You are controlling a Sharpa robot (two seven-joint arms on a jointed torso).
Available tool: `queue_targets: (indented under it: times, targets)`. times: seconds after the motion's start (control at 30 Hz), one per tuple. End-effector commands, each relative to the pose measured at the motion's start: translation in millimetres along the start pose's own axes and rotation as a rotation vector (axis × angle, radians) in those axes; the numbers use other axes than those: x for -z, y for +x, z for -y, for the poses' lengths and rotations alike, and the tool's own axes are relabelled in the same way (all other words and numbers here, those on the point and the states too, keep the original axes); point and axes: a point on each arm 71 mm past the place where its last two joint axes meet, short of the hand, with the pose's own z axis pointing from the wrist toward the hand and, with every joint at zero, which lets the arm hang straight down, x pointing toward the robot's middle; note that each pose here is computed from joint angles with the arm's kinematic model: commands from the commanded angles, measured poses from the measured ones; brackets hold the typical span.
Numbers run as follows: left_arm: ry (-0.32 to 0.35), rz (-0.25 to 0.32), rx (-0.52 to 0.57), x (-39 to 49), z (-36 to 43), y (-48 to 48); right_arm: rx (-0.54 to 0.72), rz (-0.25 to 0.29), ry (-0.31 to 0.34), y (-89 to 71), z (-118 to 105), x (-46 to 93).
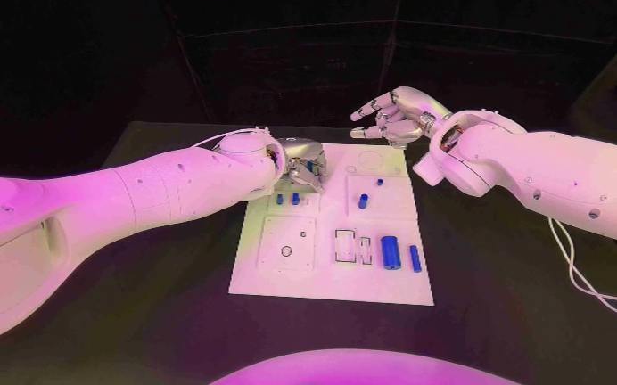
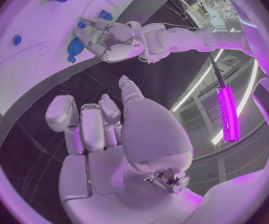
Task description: Assemble the parts on the task board
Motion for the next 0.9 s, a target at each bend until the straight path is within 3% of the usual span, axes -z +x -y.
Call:
queue_targets:
  times: [0.03,0.9]
  targets:
    - [-0.020,-0.026,-0.010,-0.8,-1.3,3.0,-0.002,0.000,-0.013,-0.1,-2.4,-0.6]
    - [-0.036,0.002,-0.008,-0.5,-3.2,2.5,-0.002,-0.003,-0.012,0.0,-2.2,-0.8]
